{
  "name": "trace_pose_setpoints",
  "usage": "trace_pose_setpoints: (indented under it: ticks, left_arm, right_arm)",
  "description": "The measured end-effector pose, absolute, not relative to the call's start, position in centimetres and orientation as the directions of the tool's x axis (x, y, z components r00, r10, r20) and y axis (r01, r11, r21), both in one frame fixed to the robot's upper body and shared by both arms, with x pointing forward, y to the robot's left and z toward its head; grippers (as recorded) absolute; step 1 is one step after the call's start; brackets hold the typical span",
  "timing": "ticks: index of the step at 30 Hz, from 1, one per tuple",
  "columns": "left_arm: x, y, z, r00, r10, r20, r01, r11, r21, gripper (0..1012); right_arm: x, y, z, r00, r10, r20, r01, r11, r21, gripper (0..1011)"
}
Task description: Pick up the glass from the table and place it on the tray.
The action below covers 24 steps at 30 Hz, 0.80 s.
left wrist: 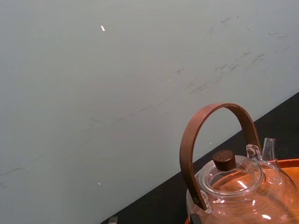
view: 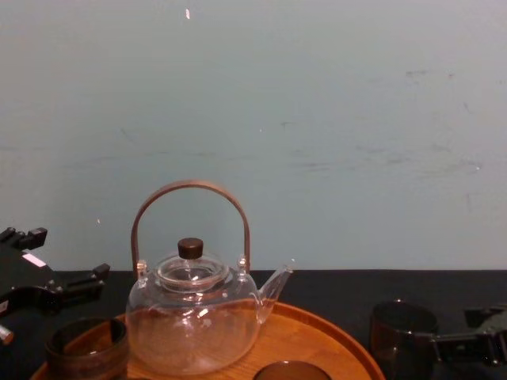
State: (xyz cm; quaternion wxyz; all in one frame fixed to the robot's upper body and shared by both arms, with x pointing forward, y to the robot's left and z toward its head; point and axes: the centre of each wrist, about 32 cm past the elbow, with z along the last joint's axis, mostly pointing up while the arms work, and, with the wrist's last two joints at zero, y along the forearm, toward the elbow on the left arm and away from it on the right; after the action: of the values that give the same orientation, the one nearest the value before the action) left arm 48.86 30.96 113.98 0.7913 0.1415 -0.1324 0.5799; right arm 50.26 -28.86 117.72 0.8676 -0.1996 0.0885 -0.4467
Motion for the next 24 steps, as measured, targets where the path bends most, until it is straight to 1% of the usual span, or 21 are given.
trace_pose_setpoints:
  ticks: [9,24]
  left_arm:
    - [48.9,31.0,114.0,0.292,0.880,0.374,-0.955,0.287,0.070,1001]
    - [48.9,31.0,114.0,0.292,0.880,0.374,-0.955,0.287,0.070,1001]
  right_arm:
    - [51.9,-28.2,117.7,0.577,-0.817,0.014,0.740,0.515,-0.433,1002]
    - [53.5,-27.4,117.5,0.593,-0.805,0.006,0.723,0.529,-0.446,1002]
